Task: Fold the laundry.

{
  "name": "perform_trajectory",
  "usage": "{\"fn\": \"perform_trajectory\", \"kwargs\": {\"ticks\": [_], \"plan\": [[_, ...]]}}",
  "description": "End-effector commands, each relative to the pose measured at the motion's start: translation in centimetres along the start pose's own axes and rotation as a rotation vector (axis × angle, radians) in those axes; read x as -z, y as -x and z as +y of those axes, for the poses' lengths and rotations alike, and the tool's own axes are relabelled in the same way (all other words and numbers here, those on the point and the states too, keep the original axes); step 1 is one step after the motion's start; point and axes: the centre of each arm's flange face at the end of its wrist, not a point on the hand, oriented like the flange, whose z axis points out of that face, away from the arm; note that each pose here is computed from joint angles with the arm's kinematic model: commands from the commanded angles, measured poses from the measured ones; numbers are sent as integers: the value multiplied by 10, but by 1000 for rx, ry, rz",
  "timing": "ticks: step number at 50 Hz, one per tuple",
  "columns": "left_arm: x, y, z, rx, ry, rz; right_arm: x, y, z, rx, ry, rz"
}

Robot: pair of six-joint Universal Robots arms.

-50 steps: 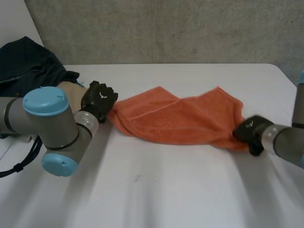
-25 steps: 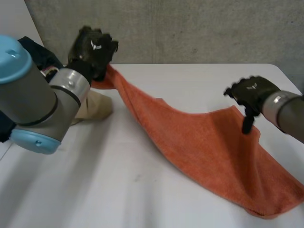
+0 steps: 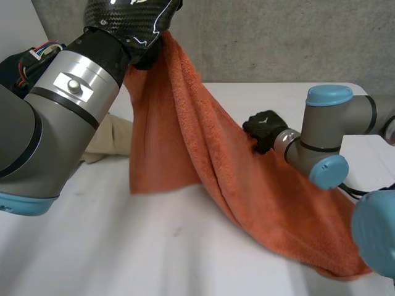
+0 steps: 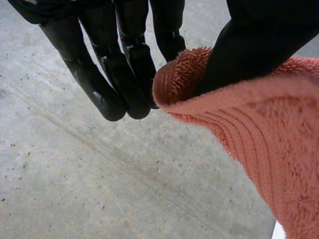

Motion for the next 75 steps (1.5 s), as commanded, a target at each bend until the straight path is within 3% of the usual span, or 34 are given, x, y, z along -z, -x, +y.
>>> {"fn": "perform_trajectory", "kwargs": {"ticks": [1,9,16,22,30,35,42,48,57,75], "plan": [[-10,8,32,-45,48,-1,-5,-69,-44,48,-131,345],[-57,43,52,-184,9,-137,47,-130,-154,121,-512,593],[-81,72,41,-171,22,-277,91,-153,-189,182,-602,706],[-66,56,58,-96,135,-204,111,-148,-164,161,-478,654],[-4,-2,105,16,339,-3,123,-94,-70,60,-188,390],[31,-43,140,49,420,100,118,-51,1,-4,-33,197],[43,-62,182,49,530,133,94,-44,49,-24,85,159],[47,-60,191,50,595,137,88,-60,60,-107,147,216],[42,-45,176,53,563,100,86,-83,60,-364,121,294],[38,-30,172,80,548,63,97,-84,67,-660,339,200]]}}
